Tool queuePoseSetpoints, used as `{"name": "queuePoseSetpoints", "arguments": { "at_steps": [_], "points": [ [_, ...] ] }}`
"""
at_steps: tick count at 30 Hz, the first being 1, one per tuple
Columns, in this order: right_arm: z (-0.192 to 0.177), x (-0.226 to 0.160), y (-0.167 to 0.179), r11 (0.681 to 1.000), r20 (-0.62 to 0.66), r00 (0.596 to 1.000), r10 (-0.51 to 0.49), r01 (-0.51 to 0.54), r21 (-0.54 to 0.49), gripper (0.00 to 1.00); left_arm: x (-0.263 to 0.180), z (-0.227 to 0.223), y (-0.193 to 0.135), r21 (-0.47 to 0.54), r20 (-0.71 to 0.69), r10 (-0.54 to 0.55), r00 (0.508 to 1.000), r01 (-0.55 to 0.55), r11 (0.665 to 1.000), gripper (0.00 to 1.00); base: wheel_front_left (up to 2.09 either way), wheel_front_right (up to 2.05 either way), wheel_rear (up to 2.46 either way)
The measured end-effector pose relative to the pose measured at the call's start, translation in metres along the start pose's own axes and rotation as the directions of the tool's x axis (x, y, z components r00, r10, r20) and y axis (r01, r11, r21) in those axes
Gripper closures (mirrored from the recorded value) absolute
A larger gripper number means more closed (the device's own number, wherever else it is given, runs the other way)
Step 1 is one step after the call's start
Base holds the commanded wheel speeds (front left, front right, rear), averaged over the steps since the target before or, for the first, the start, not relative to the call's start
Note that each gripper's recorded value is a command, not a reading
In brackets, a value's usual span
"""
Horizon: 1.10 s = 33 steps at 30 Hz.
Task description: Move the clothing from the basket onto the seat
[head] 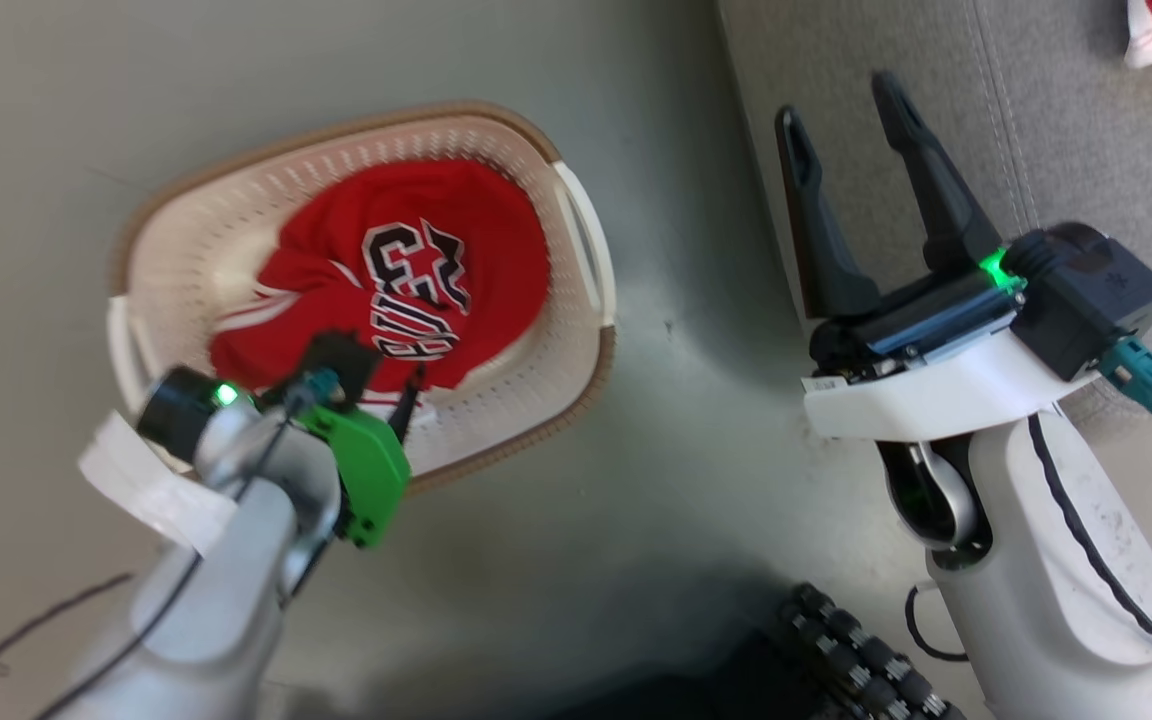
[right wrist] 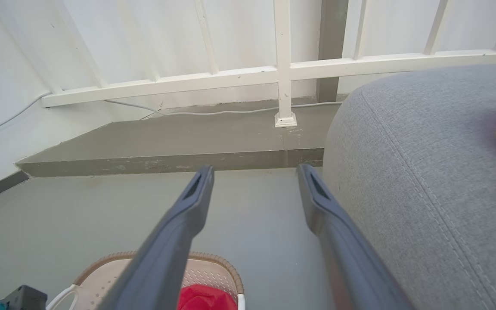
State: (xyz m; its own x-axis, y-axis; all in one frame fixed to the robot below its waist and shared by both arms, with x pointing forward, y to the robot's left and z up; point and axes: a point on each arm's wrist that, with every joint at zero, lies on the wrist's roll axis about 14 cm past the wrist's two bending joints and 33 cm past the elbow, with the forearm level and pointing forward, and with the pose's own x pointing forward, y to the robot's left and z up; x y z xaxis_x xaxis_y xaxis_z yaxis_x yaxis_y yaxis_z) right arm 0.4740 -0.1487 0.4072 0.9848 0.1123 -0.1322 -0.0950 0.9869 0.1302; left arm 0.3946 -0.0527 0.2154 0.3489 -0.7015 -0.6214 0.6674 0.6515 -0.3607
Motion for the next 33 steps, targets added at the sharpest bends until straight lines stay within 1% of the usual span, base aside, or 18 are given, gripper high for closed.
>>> {"name": "queuePoseSetpoints", "arguments": {
  "at_steps": [3, 7, 11, 14, 18, 23, 33],
  "points": [
    [-0.005, 0.005, -0.004, 1.0, 0.0, 1.0, -0.007, 0.007, 0.01, 0.0, 0.015, -0.006, 0.01, -0.008, -0.021, -0.006, 1.0, 0.006, 1.0, 0.0, 0.0, 0.0, 0.0],
    [-0.017, 0.009, -0.014, 0.999, -0.015, 0.999, -0.039, 0.04, 0.019, 0.0, 0.034, -0.018, 0.026, -0.009, -0.053, -0.004, 0.999, 0.004, 1.0, 0.0, 0.0, 0.0, 0.0],
    [-0.031, 0.009, -0.021, 0.997, -0.041, 0.997, -0.065, 0.066, 0.036, 0.0, 0.05, -0.037, 0.032, -0.029, -0.096, -0.015, 0.995, 0.012, 0.999, 0.0, 0.0, 0.0, 0.0],
    [-0.04, 0.005, -0.029, 0.995, -0.068, 0.993, -0.094, 0.097, 0.036, 0.0, 0.06, -0.05, 0.031, -0.032, -0.124, -0.032, 0.992, 0.028, 0.999, 0.0, 0.0, 0.0, 0.0],
    [-0.05, 0.001, -0.042, 0.989, -0.097, 0.985, -0.143, 0.145, 0.01, 0.0, 0.074, -0.057, 0.021, -0.03, -0.136, -0.071, 0.988, 0.067, 0.997, 0.0, 0.0, 0.0, 0.0],
    [-0.058, -0.004, -0.047, 0.984, -0.122, 0.978, -0.172, 0.176, 0.026, 0.0, 0.085, -0.065, 0.014, -0.012, -0.155, -0.104, 0.982, 0.104, 0.995, 0.0, 0.0, 0.0, 0.0],
    [-0.063, -0.008, -0.05, 0.979, -0.145, 0.971, -0.192, 0.2, 0.042, 0.0, 0.096, -0.058, 0.023, 0.058, -0.15, -0.091, 0.984, 0.101, 0.993, 0.0, 0.0, 0.0, 0.0]
  ]
}}
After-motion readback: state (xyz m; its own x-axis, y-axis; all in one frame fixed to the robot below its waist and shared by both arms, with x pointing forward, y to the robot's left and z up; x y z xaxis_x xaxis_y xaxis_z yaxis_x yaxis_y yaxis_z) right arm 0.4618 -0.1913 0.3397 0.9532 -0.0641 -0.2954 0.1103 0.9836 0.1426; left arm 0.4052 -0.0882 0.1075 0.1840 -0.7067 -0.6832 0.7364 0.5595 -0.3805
